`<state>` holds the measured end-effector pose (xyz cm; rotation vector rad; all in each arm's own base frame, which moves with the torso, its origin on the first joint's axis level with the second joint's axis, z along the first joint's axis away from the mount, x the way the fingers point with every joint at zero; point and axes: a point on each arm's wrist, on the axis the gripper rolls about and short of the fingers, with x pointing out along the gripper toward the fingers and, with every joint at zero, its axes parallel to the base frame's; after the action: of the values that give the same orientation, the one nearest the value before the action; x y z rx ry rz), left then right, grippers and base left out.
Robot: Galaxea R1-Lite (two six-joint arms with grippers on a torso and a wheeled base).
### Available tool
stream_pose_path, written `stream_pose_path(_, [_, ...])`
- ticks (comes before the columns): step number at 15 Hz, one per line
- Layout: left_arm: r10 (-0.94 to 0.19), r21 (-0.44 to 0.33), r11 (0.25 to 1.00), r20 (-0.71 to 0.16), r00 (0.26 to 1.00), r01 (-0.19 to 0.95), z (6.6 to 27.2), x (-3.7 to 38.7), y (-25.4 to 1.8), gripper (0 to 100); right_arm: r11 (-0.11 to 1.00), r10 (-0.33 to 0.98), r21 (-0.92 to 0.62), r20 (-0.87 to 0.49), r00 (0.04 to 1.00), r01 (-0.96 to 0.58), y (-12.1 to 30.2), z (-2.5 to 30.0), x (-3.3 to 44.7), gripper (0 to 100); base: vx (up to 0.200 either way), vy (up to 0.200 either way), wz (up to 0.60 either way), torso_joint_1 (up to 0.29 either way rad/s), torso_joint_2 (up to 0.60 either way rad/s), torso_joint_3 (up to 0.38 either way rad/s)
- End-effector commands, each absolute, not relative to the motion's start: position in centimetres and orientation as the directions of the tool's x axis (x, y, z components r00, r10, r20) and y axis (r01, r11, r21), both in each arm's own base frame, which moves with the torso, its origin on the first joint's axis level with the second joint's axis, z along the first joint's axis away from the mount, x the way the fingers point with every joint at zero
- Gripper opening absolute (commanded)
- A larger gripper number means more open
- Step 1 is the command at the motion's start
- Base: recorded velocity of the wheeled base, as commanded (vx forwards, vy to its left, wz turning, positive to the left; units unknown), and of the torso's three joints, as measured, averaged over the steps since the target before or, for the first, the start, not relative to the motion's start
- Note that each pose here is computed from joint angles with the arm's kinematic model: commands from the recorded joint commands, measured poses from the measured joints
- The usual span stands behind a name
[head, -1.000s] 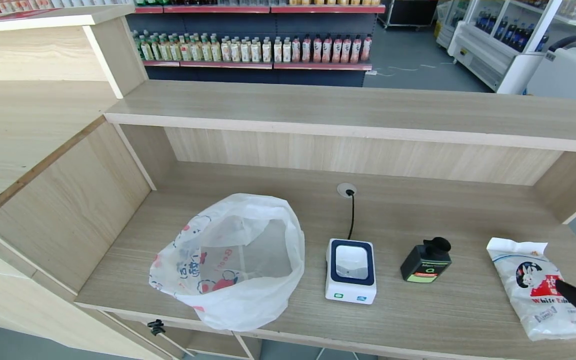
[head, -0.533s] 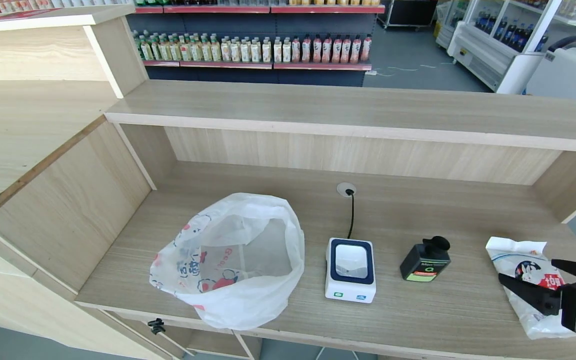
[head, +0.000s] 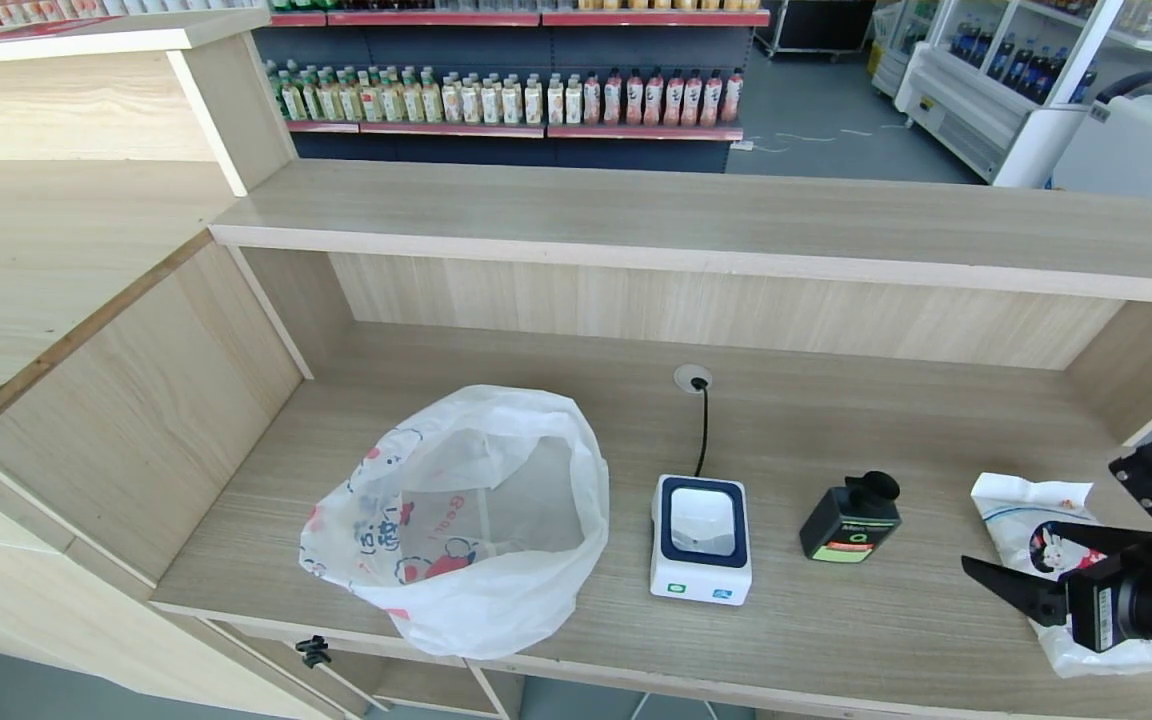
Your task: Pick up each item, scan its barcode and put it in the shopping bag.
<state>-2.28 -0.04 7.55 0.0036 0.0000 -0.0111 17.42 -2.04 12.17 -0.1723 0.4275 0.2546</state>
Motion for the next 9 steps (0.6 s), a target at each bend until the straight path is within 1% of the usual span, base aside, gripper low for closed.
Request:
stream_pose_path(1, [-0.011, 0.005, 1.000, 0.000, 1.000, 0.011, 7.5, -2.3, 0.0, 100, 0.952, 0.219, -0.089, -0.476, 0.852, -0.294, -2.1, 10.6, 17.7, 100, 0.000, 0.000, 0.00, 0.000, 0.00, 0.000])
stream_pose_path(4, [-0.011, 0.005, 1.000, 0.000, 1.000, 0.011, 7.5, -2.3, 0.0, 100, 0.936, 0.261, -0.084, -0.488, 0.833, -0.342, -2.0, 10.0, 17.7, 100, 0.000, 0.000, 0.00, 0.000, 0.00, 0.000])
stream_pose_path(9, [-0.011, 0.003, 1.000, 0.000, 1.000, 0.011, 7.5, -2.3, 0.0, 100, 0.915, 0.307, -0.097, -0.464, 0.831, -0.392, -2.1, 8.9, 18.9, 100, 0.000, 0.000, 0.00, 0.000, 0.00, 0.000])
